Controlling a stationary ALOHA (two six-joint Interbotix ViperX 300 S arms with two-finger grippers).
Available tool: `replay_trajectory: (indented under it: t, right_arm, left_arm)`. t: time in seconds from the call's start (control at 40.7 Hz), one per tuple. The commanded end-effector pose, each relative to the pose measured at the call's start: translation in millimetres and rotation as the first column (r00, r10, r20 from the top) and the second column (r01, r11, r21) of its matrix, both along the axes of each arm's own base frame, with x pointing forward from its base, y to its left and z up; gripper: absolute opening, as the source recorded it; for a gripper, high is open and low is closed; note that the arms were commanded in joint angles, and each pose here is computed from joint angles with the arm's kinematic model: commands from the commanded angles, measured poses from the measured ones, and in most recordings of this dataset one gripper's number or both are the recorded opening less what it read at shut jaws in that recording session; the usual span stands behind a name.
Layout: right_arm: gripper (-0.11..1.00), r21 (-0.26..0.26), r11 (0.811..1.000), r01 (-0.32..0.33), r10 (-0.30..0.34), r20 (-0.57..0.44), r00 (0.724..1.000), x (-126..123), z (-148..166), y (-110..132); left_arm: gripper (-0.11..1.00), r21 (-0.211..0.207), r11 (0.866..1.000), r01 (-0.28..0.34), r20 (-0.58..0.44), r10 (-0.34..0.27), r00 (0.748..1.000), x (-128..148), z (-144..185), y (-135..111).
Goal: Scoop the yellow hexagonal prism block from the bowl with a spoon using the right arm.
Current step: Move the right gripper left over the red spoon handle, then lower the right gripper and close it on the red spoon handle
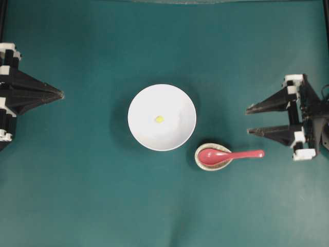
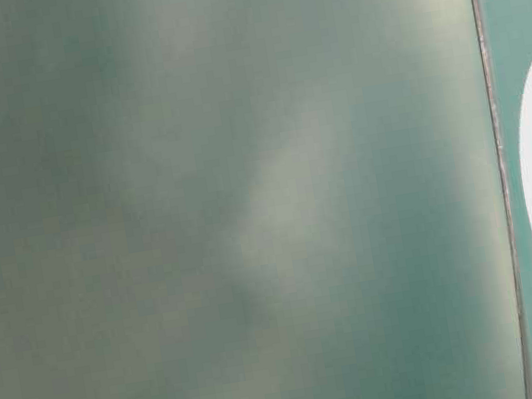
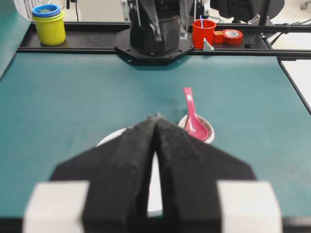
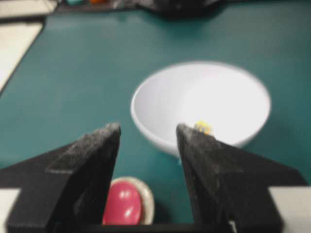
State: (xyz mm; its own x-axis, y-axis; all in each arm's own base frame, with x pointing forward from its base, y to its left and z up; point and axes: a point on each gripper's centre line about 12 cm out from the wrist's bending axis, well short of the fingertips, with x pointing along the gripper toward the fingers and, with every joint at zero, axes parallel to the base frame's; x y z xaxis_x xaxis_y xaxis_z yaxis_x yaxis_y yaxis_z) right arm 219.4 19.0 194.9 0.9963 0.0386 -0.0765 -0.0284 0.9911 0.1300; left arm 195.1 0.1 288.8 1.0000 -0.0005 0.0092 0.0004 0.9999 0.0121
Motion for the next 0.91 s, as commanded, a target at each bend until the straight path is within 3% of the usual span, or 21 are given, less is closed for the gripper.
replay_trajectory:
  t: [0.0,0.344,0.884]
  right_arm:
    - [0.55,0.018,1.000,-0.010,0.010,0.020,1.000,2,-6,7]
    - [0.55,0.038,0.999,-0.006,0.007,-0.014,1.000,1,-49,32]
    - [0.54,-0.047,0.999,0.004,-0.008,-0.093,0.996,0,-91,44]
  left_arm:
    - [-0.01,0.005,1.000,0.000,0.021,-0.001,1.000,2,9,0]
    - [-0.01,0.003,1.000,0.001,0.017,-0.001,1.000,3,8,0]
    - [-0.01,0.003,1.000,0.001,0.011,-0.001,1.000,3,6,0]
